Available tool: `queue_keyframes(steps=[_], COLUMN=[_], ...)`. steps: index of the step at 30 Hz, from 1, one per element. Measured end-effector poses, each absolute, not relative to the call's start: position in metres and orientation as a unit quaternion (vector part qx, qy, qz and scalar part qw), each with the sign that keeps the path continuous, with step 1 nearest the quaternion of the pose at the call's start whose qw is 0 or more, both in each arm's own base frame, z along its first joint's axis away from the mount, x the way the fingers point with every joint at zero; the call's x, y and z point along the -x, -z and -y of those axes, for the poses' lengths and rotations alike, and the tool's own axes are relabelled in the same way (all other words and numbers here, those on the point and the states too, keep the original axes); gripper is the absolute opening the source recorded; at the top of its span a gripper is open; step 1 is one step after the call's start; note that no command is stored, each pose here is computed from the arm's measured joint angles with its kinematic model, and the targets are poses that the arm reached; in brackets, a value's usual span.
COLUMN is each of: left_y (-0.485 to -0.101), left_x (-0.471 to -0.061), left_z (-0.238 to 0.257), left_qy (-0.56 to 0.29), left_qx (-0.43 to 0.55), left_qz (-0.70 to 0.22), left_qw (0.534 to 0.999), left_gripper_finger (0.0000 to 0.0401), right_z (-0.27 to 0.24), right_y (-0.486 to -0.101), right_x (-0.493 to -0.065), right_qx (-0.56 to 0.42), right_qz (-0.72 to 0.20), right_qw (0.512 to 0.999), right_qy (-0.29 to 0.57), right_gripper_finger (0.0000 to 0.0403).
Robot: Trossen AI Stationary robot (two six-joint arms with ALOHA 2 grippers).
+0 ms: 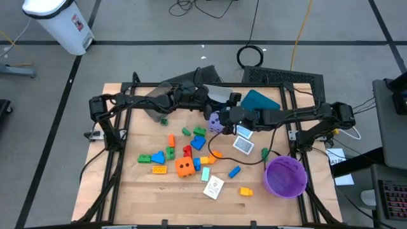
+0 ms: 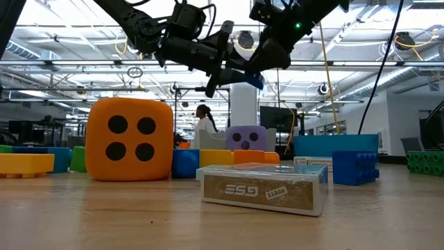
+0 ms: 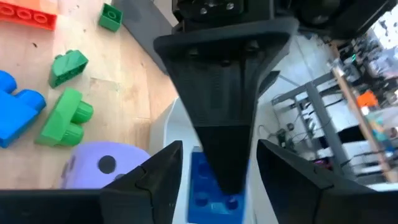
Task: Pick & Place Toys
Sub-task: Put the blue gamepiece into the black bin
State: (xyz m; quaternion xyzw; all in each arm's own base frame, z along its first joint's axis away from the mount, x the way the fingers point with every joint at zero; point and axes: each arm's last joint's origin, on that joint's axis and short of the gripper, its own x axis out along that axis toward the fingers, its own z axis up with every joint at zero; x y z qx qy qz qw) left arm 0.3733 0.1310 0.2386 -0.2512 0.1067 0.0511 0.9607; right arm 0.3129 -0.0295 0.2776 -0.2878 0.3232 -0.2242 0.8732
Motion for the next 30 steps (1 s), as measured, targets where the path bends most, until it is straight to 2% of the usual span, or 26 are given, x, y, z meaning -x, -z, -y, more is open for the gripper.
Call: queue_keyframes(steps=[7, 12, 17, 24, 30], left_y=[-0.249, -0.271, -0.286, -0.291, -0.279], left_x=[-0.356, -0.327, -0.281, -0.221, -0.192], left_z=[-0.147, -0.161, -0.172, -0.186, -0.200], left_qy=[-0.062, -0.097, -0.179, -0.246, -0.282], left_qx=[0.221, 0.178, 0.135, 0.136, 0.158], left_qz=[-0.128, -0.152, -0.238, -0.350, -0.414], left_qw=[0.965, 0.967, 0.945, 0.894, 0.851], left_gripper_finger=[0.0113, 0.0111, 0.0119, 0.0112, 0.0112], right_z=[0.031, 0.029, 0.027, 0.024, 0.023], right_y=[-0.296, -0.312, -0.318, -0.296, -0.266], right_x=[-0.296, -0.280, -0.268, -0.265, -0.263], right_qx=[0.318, 0.269, 0.201, 0.142, 0.135], right_qz=[-0.325, -0.296, -0.280, -0.280, -0.277], right_qw=[0.850, 0.878, 0.904, 0.929, 0.931], right_qy=[0.265, 0.263, 0.252, 0.199, 0.194], right_gripper_finger=[0.0214, 0.0214, 0.0214, 0.0215, 0.0215])
